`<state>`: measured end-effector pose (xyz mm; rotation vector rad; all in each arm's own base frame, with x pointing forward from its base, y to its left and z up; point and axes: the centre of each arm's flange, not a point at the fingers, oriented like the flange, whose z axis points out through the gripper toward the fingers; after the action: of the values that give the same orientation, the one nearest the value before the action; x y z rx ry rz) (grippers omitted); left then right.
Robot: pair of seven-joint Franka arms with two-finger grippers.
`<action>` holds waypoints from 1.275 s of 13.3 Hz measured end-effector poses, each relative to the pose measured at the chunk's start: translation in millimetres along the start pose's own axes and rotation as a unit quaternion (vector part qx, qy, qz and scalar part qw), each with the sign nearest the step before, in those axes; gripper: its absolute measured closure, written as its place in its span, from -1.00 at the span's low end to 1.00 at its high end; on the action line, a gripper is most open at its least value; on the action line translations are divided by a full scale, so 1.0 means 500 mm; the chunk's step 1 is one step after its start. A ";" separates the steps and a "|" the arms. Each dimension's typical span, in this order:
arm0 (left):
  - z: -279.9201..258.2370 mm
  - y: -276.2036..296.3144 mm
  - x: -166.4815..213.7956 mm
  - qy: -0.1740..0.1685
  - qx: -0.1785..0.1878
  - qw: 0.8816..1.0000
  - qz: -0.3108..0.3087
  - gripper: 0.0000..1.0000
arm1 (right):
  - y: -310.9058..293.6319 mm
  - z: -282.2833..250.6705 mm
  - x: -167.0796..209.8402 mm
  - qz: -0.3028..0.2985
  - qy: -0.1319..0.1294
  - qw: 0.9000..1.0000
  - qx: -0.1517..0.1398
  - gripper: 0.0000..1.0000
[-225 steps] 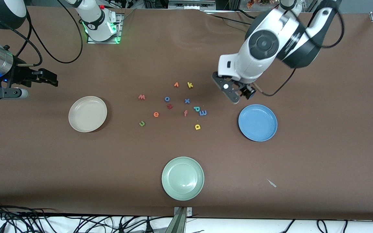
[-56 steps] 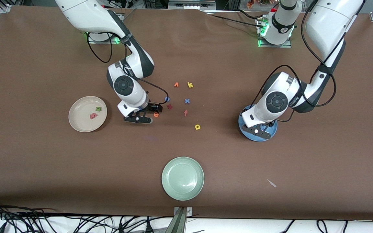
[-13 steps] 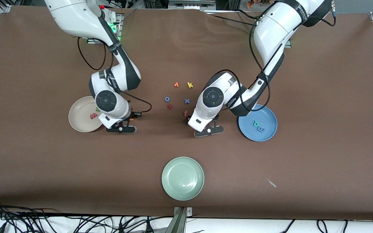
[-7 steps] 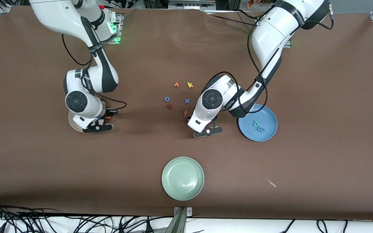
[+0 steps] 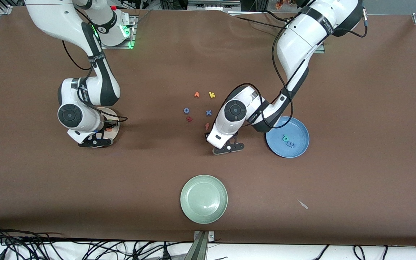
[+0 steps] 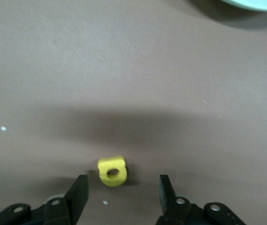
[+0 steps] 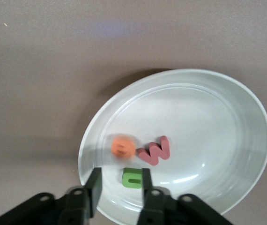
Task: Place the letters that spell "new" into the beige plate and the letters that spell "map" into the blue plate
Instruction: 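Drop the e on the white plate while the left gripper carries yellow a, then return the right arm to rest while the left gripper lowers yellow a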
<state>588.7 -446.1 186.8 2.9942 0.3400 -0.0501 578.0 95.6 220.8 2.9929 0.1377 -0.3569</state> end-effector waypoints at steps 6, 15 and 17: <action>0.014 0.001 -0.007 0.001 0.007 1.000 0.003 -0.22 | -0.017 -0.149 0.004 -0.008 -0.042 0.999 0.007 -1.00; 0.023 -0.005 -0.003 0.015 0.021 1.000 0.006 0.45 | -0.016 -0.452 -0.077 -0.024 -0.092 0.995 0.020 -1.00; 0.021 -0.006 0.001 0.016 0.020 1.000 0.004 0.45 | -0.001 -0.495 -0.097 -0.026 -0.083 0.996 0.025 -1.00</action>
<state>588.5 -444.5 176.3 3.0393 0.3331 -0.0074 587.6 125.5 471.1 2.9967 0.1941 -0.6211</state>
